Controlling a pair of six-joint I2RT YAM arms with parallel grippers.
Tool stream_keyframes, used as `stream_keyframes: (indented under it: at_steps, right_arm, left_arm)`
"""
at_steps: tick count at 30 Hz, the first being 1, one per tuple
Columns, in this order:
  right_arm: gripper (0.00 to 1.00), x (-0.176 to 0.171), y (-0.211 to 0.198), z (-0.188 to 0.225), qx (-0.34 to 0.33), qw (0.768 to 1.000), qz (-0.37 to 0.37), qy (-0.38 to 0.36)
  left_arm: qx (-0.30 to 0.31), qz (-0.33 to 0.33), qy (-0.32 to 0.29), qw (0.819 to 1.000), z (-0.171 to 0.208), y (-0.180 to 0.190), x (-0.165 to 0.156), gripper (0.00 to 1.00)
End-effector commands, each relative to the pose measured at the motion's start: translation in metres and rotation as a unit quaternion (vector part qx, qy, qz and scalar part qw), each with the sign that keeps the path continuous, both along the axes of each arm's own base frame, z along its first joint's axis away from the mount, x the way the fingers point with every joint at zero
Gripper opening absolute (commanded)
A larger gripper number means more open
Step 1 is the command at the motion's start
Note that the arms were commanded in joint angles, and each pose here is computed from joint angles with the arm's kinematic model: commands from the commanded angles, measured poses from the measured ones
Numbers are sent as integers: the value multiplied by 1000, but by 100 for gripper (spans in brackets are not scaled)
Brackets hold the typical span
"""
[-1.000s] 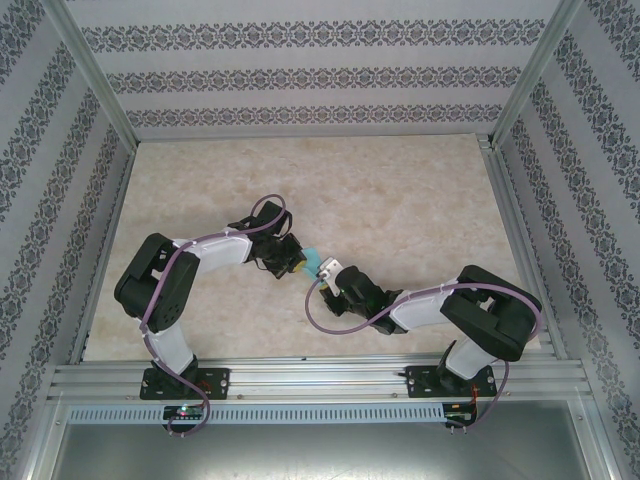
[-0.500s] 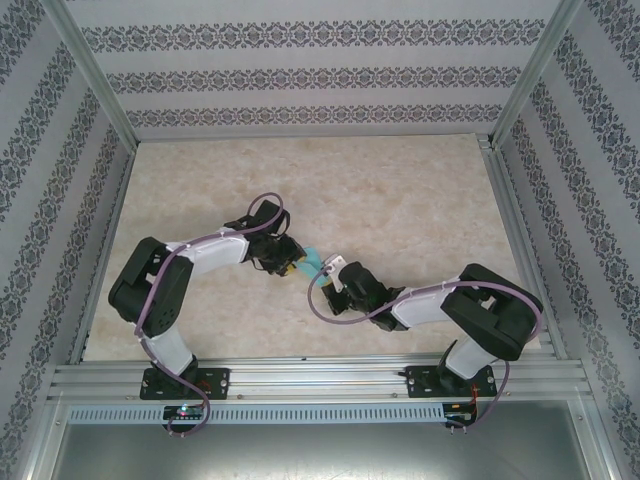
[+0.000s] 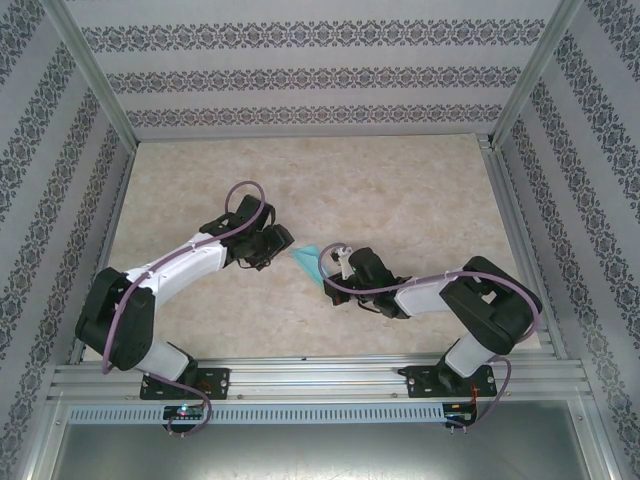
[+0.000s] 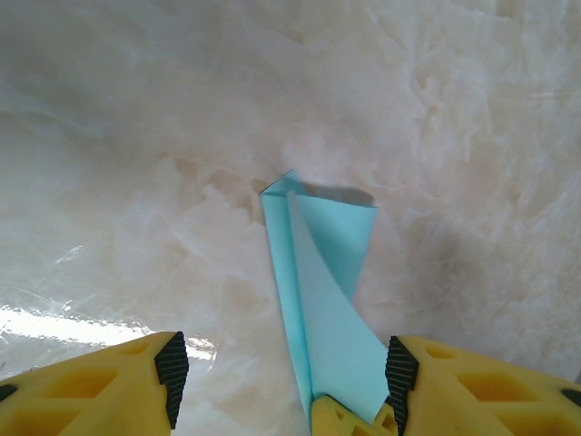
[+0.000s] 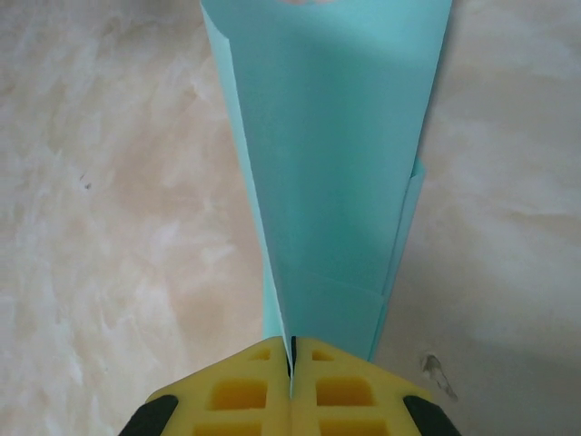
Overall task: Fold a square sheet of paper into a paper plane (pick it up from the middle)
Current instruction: Fold the wing for the fifth time at the center of the table.
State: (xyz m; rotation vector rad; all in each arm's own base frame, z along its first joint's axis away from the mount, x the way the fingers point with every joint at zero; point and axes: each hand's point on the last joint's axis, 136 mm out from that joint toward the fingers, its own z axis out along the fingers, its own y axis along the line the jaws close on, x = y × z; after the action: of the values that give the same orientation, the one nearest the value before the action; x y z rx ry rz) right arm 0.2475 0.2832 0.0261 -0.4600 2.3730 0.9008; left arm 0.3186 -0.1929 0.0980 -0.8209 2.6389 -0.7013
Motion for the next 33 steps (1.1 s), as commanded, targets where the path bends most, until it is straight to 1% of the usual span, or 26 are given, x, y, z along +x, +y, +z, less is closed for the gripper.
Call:
stream_keyframes:
  at_steps: [1, 4, 8, 10, 12, 14, 17, 22, 26, 28, 29, 30, 33]
  right_arm:
    - [0, -4, 7, -4, 22, 998, 6, 53]
    - [1, -4, 6, -9, 23, 997, -3, 73]
    - [5, -4, 2, -16, 18, 996, -15, 84]
    - [6, -3, 0, -18, 13, 996, -20, 85]
    - [7, -3, -2, -19, 8, 997, -22, 75]
    - [7, -2, -4, -18, -2, 998, -21, 59]
    - [7, -2, -3, -13, -23, 1000, -9, 17]
    - [7, -3, 1, -2, -67, 995, 16, -68]
    - [7, -4, 2, 1, -98, 989, 30, -108]
    - [7, -5, 3, 0, -109, 986, 34, -120]
    - [7, -6, 4, 0, -116, 984, 39, -127]
    - [7, -8, 5, -1, -119, 983, 43, -132]
    - [9, -10, 9, -1, -126, 981, 53, -141]
  left_arm:
    - [20, -8, 22, 1000, -15, 8, -8, 62]
    - [21, -10, 25, 999, -16, 8, -10, 62]
    - [12, -20, 25, 999, -17, 4, -11, 62]
    - [0, -24, 27, 999, -19, -1, -10, 63]
    - [-9, -27, 32, 999, -21, -6, -8, 66]
    - [-19, -31, 42, 998, -24, -13, -5, 69]
    - [-42, -34, 55, 997, -27, -26, 3, 77]
    - [-53, -33, 82, 995, -41, -36, 10, 78]
    - [-52, -27, 98, 994, -49, -37, 10, 78]
    - [-58, -29, 99, 993, -50, -40, 10, 76]
    - [-61, -30, 103, 992, -52, -41, 9, 73]
    - [-62, -31, 107, 992, -53, -42, 9, 70]
    - [-58, -31, 119, 991, -60, -41, 5, 54]
